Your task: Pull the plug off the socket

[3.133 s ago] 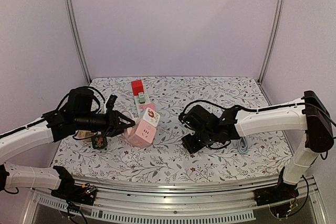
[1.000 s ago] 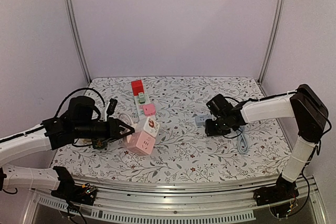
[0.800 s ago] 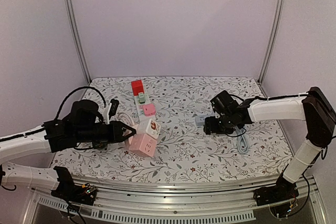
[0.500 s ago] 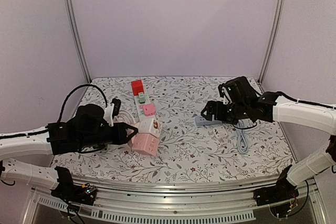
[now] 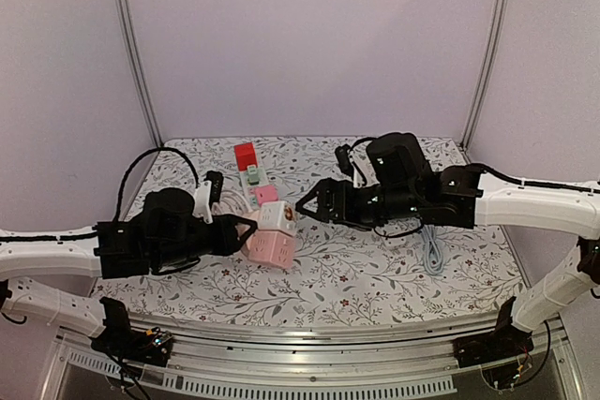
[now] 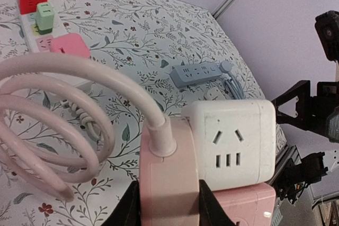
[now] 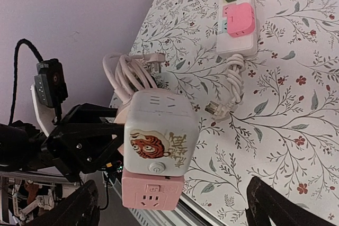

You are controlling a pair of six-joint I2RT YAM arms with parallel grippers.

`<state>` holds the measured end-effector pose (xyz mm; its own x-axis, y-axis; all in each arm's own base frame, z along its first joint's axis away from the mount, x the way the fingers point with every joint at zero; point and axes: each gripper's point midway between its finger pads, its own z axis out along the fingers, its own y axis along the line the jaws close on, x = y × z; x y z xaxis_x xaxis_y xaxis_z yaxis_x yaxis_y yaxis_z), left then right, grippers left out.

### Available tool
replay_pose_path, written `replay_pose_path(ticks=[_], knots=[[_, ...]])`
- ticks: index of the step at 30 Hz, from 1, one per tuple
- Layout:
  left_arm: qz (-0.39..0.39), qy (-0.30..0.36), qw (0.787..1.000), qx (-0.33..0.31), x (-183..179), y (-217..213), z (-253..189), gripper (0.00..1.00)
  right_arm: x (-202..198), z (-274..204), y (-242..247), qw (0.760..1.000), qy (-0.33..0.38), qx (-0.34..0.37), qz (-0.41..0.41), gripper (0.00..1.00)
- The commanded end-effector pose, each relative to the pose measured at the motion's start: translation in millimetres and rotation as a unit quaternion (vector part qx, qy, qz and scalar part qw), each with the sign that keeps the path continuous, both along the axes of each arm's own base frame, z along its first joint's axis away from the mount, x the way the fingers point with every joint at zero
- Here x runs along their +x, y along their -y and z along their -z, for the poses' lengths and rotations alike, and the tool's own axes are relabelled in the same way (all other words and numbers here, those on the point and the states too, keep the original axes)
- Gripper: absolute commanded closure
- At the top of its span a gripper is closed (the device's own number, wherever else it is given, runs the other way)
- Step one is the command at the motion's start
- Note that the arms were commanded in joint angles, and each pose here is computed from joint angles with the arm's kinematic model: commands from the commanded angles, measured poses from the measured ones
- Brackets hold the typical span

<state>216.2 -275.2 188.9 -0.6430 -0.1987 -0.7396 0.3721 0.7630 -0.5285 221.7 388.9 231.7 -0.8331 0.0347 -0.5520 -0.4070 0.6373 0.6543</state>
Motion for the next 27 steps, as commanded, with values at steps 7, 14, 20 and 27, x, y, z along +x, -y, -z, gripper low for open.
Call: replay_pose_path(ticks=[7,14,20,27], knots=[[0.007,0.055,0.992,-0.109,1,23,-61,0.96,-2,7,-41,0.999,-0.017,0.015,-0.031,0.02],[0.013,0.051,0.993,-0.109,-2,28,-58,0.96,-4,16,-53,0.999,-0.023,0.008,-0.043,0.02],[0.02,0.05,0.993,-0.108,-4,31,-56,0.96,-1,24,-60,0.999,-0.031,0.003,-0.036,0.05],[0.03,0.048,0.992,-0.114,-5,37,-53,0.96,2,28,-76,0.998,-0.054,0.016,-0.037,0.12]])
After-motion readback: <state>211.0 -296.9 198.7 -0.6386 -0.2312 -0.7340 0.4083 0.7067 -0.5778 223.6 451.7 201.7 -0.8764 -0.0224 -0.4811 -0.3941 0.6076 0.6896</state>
